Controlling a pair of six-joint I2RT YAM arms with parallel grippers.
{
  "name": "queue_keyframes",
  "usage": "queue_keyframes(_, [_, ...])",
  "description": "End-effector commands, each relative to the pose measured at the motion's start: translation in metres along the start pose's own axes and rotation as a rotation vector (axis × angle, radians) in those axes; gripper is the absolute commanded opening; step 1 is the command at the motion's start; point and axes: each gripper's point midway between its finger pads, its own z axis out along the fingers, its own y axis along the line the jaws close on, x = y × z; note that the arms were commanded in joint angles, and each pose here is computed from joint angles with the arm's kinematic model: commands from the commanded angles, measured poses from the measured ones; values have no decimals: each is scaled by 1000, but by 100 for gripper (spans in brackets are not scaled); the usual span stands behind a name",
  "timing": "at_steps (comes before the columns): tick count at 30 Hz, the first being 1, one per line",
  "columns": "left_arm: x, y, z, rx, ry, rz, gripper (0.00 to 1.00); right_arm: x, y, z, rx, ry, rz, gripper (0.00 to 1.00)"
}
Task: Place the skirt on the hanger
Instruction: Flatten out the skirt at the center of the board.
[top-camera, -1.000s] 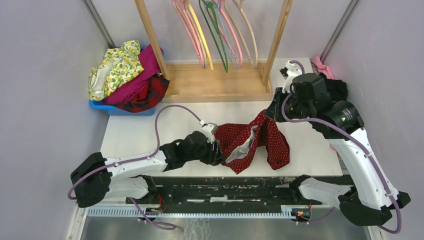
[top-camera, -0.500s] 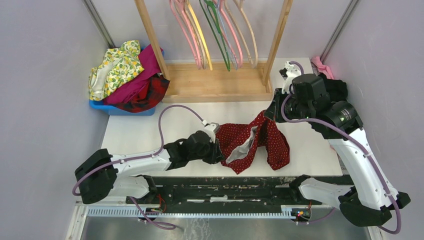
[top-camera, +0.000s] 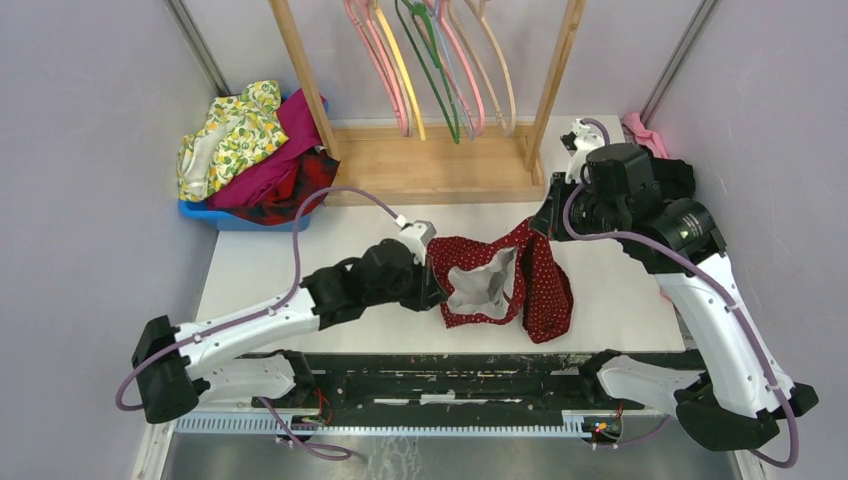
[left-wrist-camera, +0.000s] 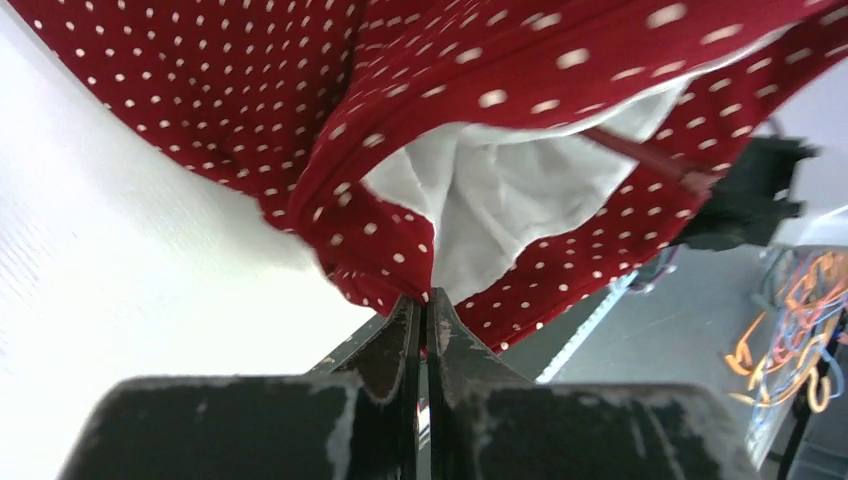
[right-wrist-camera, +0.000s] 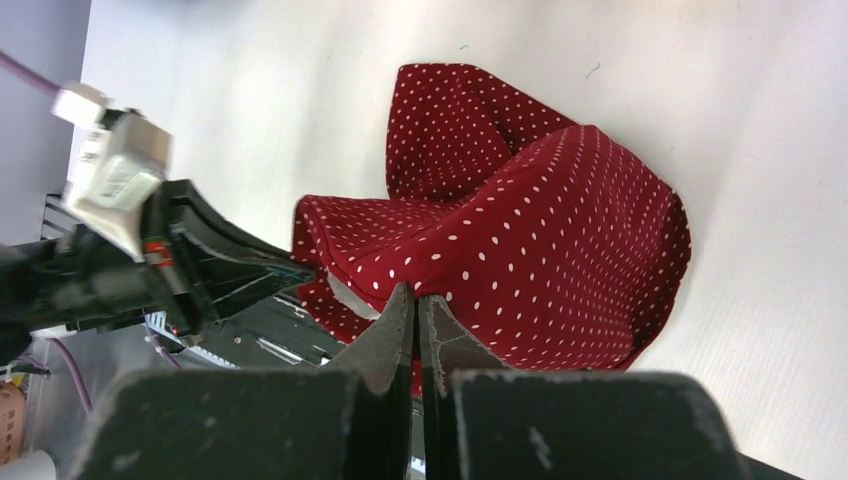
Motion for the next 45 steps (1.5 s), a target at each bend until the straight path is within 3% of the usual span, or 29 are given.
queue_keyframes(1, [-57,-3,-36,-49,-102,21,3,-37,16,-5,-62,-92,-23,1])
queue_keyframes(15, [-246,44,-125,-162,-348,8,3,-150,4,24,-144,-173,57,1])
queue_keyframes(20, [-296,26,-166,-151,-429,41,3,-145,16,15,-221,-110,28,1])
queue_keyframes(26, [-309,1,-194,-95,-474,67,3,-80,-6,43,-197,93,38,1])
queue_keyframes(30, [-310,-14,-201,-36,-482,72,3,-97,-11,22,-136,-94,54,1])
queue_keyframes(34, [-312,-25,-209,1,-499,77,3,-62,-12,51,-189,136,67,1])
queue_keyframes(38, [-313,-35,-216,36,-510,84,3,-81,-8,28,-170,-54,78,1])
queue_keyframes(41, [-312,-41,-219,62,-517,84,3,-74,7,23,-252,9,72,1])
queue_keyframes(45, [-317,-39,-214,64,-528,72,3,-81,-9,36,-169,0,76,1])
